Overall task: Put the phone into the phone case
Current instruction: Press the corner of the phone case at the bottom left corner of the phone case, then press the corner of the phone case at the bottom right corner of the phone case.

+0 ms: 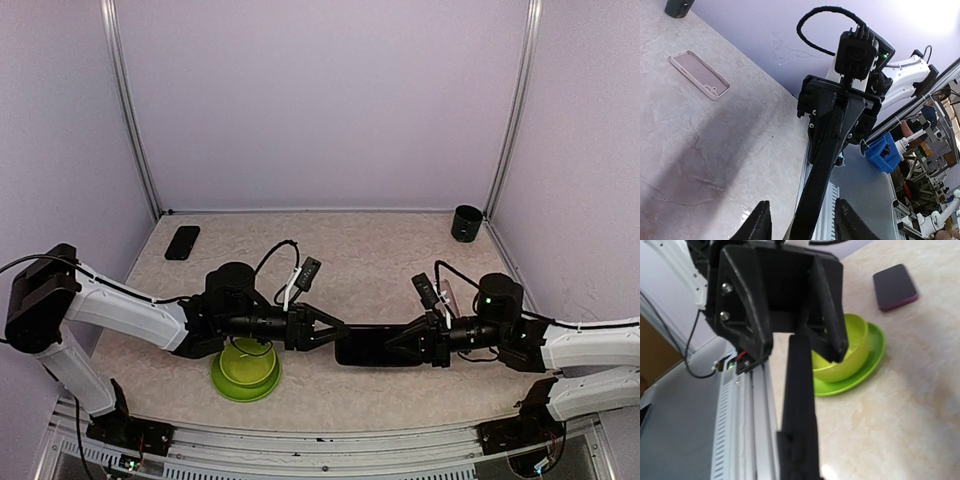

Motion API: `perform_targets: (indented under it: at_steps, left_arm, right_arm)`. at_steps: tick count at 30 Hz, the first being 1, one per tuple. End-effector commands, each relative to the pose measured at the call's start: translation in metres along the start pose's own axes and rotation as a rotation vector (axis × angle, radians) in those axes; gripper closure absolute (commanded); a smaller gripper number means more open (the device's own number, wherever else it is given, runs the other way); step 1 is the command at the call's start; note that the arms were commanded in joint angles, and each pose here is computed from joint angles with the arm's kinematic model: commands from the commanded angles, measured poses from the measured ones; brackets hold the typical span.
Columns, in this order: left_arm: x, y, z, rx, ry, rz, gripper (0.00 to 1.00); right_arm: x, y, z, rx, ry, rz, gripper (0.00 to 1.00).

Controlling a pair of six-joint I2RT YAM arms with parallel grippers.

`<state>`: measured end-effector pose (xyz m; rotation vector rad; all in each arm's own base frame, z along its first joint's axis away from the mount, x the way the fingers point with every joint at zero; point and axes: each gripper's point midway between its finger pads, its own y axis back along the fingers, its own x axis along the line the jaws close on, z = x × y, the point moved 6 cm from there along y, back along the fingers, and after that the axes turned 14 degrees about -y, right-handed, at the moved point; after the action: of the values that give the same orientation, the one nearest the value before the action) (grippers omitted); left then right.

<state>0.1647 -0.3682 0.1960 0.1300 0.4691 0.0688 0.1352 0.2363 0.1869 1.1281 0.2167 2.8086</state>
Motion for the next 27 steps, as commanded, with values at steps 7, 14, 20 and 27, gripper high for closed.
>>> perform_targets:
  at_steps: [7,14,20,27]
  left_arm:
    - [0.006,0.029,0.011,-0.110,0.036,-0.008,0.49]
    - [0.000,0.025,0.007,-0.117,0.044,-0.078,0.49]
    - [-0.006,0.012,0.004,-0.096,0.031,-0.102,0.48]
    - [-0.004,0.005,0.004,-0.092,0.028,-0.095,0.49]
  right_arm:
    - [0.022,0.014,0.034,-0.165,0.111,-0.032,1.00]
    - [0.027,0.020,0.041,-0.221,0.105,-0.033,1.00]
    - [0.031,0.022,0.044,-0.251,0.081,0.000,1.00]
    - [0.033,0.019,0.042,-0.238,0.058,0.046,1.00]
